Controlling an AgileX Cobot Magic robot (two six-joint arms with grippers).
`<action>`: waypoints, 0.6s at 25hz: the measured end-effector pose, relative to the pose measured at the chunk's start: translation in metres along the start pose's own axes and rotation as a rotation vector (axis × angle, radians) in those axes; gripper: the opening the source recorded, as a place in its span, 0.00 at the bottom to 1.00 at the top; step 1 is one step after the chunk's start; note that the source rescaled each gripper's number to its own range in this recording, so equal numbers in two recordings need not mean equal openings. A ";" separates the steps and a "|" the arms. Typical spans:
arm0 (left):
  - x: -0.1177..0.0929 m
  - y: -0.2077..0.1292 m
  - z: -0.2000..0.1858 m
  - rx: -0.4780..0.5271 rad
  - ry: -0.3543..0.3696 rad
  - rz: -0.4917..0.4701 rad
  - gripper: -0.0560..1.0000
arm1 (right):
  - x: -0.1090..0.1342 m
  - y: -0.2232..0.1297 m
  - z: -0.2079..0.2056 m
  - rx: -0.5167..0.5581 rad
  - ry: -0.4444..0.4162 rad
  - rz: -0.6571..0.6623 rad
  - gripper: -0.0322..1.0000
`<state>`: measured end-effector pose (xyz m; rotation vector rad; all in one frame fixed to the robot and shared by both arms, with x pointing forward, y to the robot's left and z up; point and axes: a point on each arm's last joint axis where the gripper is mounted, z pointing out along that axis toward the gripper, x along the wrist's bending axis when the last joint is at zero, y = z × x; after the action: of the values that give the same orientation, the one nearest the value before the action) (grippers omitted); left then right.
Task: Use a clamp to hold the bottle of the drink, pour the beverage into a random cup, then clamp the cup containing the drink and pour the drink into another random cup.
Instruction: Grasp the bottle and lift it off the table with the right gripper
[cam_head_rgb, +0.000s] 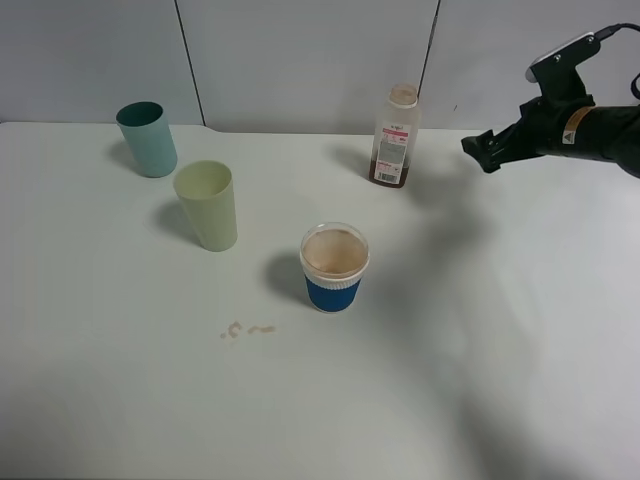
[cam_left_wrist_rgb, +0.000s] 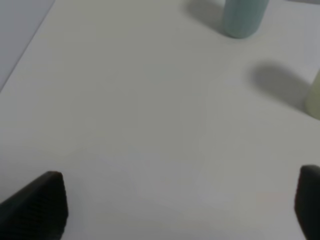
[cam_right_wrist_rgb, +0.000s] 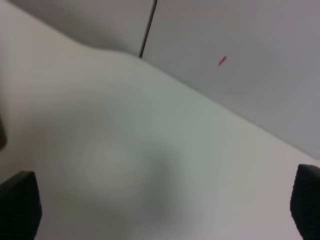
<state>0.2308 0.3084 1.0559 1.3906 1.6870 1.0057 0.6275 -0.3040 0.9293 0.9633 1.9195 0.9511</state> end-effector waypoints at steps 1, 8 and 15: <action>0.000 0.000 0.000 0.000 0.000 0.000 0.76 | -0.001 0.001 0.001 0.000 0.002 0.002 1.00; 0.000 0.000 0.000 0.000 0.000 0.000 0.76 | 0.011 -0.018 0.024 0.049 0.071 -0.008 1.00; 0.000 0.000 0.000 0.000 0.000 0.000 0.76 | 0.029 -0.024 0.038 0.020 0.136 -0.006 1.00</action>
<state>0.2308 0.3084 1.0559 1.3906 1.6870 1.0057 0.6413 -0.2792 0.8838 0.9245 2.0468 1.0181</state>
